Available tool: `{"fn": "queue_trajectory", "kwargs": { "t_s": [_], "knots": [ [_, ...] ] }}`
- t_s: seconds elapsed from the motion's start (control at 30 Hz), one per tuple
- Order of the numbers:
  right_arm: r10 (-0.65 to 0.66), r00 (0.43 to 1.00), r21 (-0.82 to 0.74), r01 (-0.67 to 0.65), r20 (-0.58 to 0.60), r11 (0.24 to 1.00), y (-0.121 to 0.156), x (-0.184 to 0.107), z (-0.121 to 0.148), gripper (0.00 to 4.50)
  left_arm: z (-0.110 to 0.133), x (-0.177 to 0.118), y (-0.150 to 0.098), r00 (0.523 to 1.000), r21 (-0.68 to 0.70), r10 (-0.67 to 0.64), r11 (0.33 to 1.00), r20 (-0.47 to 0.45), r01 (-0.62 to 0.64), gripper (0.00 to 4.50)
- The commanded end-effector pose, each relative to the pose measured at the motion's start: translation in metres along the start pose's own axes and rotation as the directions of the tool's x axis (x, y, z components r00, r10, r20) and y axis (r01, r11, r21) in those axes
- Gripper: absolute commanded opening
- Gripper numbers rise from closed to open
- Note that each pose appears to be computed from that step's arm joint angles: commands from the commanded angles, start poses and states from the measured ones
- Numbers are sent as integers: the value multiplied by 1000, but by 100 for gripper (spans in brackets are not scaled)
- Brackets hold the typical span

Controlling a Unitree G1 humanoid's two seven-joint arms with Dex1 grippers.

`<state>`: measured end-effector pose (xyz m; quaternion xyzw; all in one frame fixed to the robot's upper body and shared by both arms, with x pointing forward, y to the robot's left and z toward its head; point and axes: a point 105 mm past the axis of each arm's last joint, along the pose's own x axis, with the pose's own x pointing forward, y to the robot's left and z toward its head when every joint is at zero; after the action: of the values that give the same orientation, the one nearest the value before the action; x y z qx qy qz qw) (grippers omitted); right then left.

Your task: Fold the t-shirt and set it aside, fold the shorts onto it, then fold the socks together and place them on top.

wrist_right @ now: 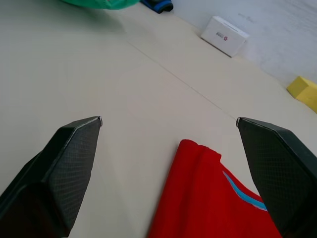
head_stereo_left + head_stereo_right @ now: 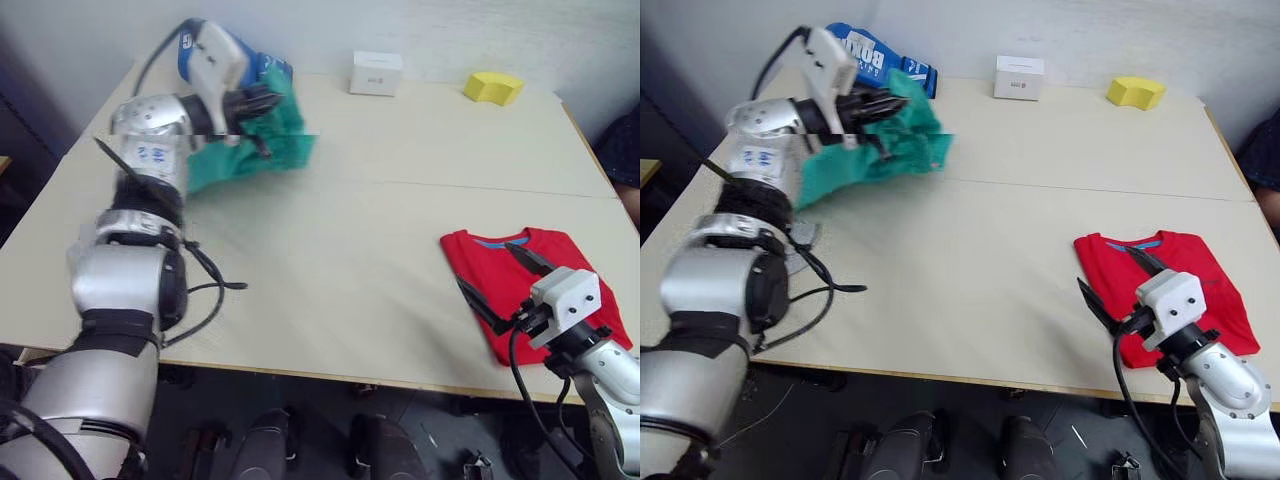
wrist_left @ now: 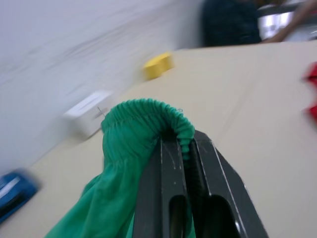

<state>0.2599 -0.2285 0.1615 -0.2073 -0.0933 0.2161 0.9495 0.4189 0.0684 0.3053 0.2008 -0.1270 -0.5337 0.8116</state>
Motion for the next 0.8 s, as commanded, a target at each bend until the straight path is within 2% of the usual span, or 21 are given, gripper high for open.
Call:
{"fn": "queue_trajectory", "kwargs": {
  "t_s": [0.03,0.1,0.2,0.3,0.37,0.43,0.53,0.67,0.73,0.8],
  "knots": [
    [8,1000,-47,-8,12,999,-7,-4,4,450,1,28,-55,972,-27,-229,973,49,231,4],
    [7,1000,-45,-8,-2,999,-8,-6,0,450,-17,37,-88,952,-80,-305,948,36,307,4],
    [3,1000,-30,-3,-22,1000,-7,-11,-3,450,-50,42,-129,928,-123,-370,923,-32,364,4],
    [4,999,-18,-5,-41,1000,-2,-19,-7,450,-72,42,-151,924,-229,-376,908,-73,351,4],
    [1,999,-14,-2,-50,1000,0,-23,-9,450,-78,42,-159,929,-260,-361,908,-84,330,58],
    [-14,999,-12,13,-48,1000,0,-23,-8,450,-79,35,-169,907,-263,-412,888,-93,376,110],
    [-5,999,2,6,-49,1000,5,-21,-3,450,-81,17,-166,889,-168,-435,896,-147,410,207],
    [150,988,1,-150,-23,989,31,-9,15,450,-64,-6,-153,897,-111,-432,900,-95,421,332],
    [247,969,-82,-248,-23,965,48,4,21,450,-53,-28,-157,871,-97,-491,869,-35,486,400],
    [311,950,-118,-312,-24,943,66,18,20,450,-56,-47,-150,886,-83,-460,886,-53,455,449]
  ]
}}
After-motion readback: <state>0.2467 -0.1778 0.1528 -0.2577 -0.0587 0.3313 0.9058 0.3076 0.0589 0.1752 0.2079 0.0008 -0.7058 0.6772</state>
